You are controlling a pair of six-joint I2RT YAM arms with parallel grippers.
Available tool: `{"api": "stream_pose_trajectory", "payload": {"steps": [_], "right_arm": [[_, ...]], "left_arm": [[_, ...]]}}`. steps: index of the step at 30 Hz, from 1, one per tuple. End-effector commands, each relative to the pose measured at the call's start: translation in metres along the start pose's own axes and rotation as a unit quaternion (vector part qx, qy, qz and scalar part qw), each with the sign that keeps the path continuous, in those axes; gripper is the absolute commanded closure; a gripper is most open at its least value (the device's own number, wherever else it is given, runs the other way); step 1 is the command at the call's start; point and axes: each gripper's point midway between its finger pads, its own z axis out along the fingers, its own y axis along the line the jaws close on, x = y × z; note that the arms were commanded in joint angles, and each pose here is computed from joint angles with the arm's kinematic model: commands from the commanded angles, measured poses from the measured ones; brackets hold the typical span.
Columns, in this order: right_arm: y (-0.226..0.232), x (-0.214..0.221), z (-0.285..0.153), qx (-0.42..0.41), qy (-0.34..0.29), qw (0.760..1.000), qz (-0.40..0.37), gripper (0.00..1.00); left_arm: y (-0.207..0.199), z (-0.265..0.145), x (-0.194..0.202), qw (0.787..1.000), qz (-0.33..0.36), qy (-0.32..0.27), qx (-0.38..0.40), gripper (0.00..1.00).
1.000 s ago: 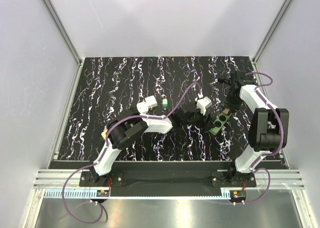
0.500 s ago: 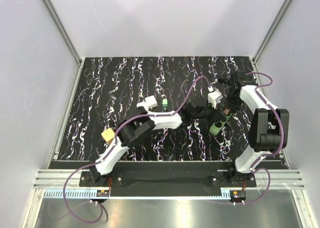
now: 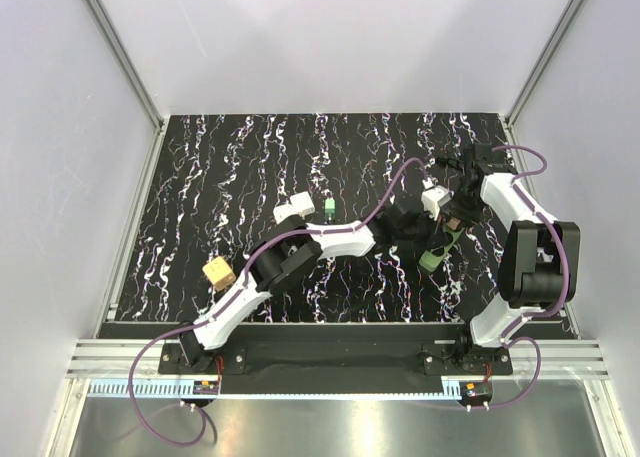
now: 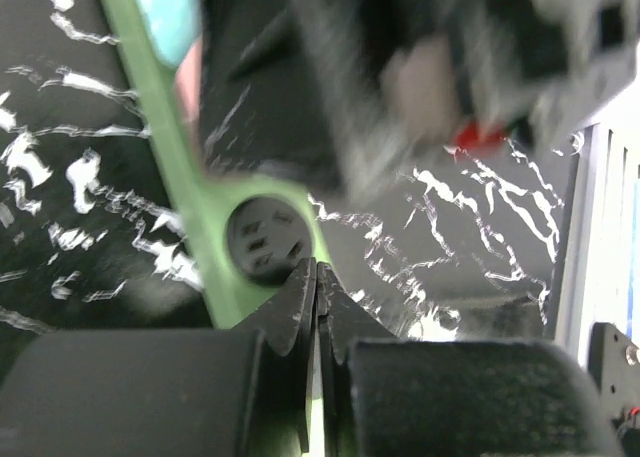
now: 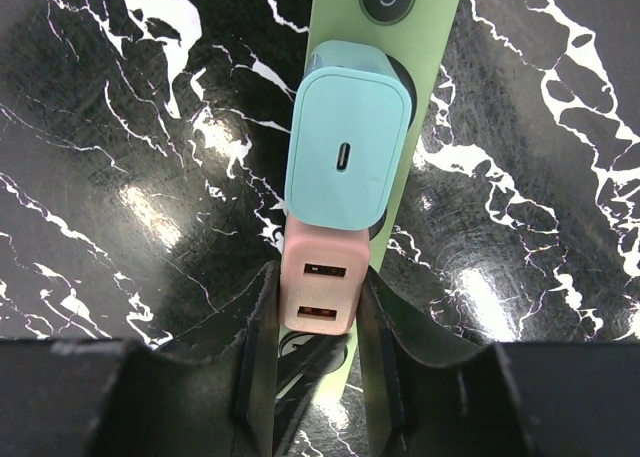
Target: Pull the plug off the socket
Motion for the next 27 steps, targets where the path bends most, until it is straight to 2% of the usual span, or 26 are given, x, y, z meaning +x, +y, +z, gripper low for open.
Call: {"api": "stream_pose_trajectory", "payload": {"steps": [1,6,17,24,27], "right_arm": [[0.009,-0.007,-0.022,-0.031,-0.023,0.999,-0.002,1.0],[0.015,-0.009,-0.024,-0.044,-0.023,0.999,0.003,1.0],[0.015,-0.014,-0.036,-0.048,-0.041,0.998,0.014,1.0],[0.011,-0.022,-0.055,-0.049,-0.072,0.996,0.021,1.0],[0.01,-0.019,-0.051,-0.046,-0.067,0.997,0.015,1.0]], "left_arm": [[0.021,0.007,0.018,0.998,-0.017,0.037,-0.038,0.99],[0.035,0.007,0.037,0.996,-0.033,0.059,-0.063,1.0],[0.058,0.004,0.044,0.99,-0.084,0.054,-0.101,1.0],[0.076,0.007,0.06,0.984,-0.134,0.067,-0.094,1.0],[0.077,0.005,0.058,0.984,-0.142,0.06,-0.085,1.0]]}}
